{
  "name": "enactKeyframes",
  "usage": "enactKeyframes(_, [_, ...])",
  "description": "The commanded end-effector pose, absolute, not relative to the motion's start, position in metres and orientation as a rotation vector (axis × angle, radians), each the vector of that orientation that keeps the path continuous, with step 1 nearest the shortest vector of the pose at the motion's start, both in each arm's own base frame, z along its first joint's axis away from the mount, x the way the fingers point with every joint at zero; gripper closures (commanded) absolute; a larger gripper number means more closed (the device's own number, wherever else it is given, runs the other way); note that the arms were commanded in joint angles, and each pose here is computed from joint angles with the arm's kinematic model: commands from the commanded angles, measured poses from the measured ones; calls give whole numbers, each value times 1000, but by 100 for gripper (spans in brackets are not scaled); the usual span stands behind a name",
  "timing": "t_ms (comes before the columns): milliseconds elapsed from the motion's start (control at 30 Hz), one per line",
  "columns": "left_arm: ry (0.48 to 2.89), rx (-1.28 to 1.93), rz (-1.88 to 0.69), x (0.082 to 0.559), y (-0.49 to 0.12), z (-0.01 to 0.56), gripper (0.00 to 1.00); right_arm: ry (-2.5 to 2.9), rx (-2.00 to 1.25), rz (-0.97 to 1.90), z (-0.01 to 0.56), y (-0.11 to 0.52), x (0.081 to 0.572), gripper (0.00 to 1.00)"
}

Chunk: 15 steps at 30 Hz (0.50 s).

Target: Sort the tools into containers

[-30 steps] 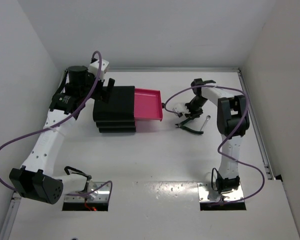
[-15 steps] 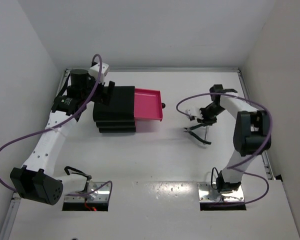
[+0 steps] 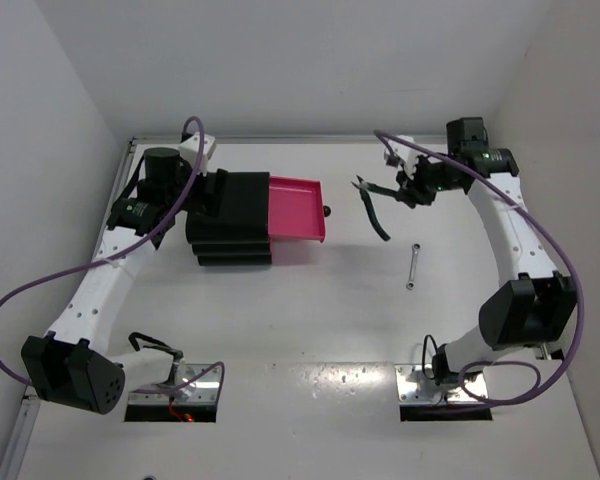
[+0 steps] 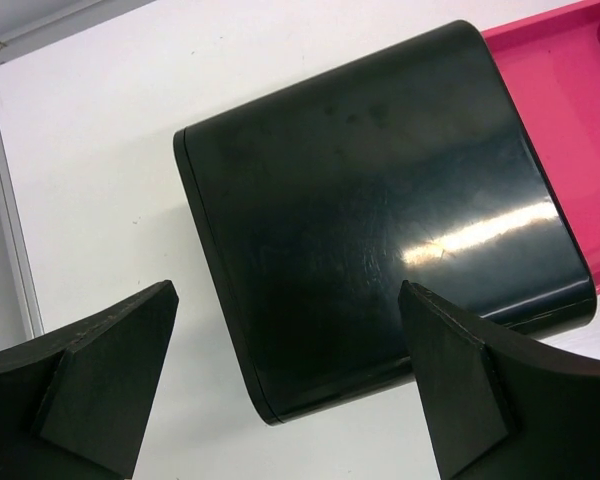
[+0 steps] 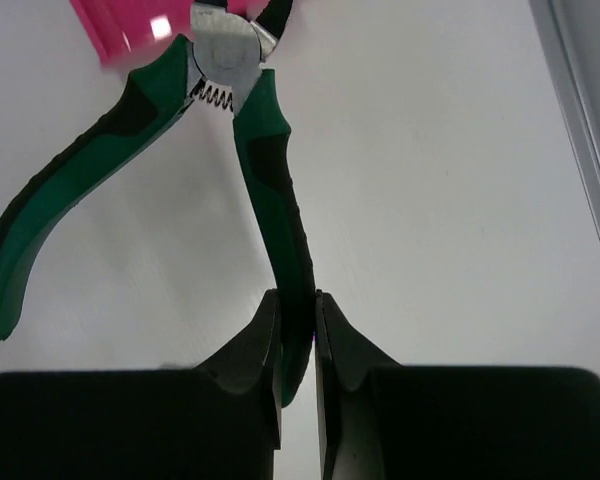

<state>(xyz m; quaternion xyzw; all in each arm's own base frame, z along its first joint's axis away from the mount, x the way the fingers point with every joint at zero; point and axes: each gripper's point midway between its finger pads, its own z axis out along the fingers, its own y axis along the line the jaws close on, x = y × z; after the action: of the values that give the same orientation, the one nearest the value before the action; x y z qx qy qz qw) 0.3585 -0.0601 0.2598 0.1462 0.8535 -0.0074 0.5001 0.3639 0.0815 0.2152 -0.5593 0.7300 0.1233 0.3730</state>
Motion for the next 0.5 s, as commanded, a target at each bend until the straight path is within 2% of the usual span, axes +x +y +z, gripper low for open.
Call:
enactKeyframes(0, [1996,310,-14,360,-56,279,1,1868,-1213,528,249,136,378,100])
enactKeyframes(133, [2005,311,-13,359,-56,275,1,1902,-1104,516,261,161,405,100])
enactKeyframes(467, [2025,314,-13,358,-56,264,1,1853,-1041,216,253,214,440,100])
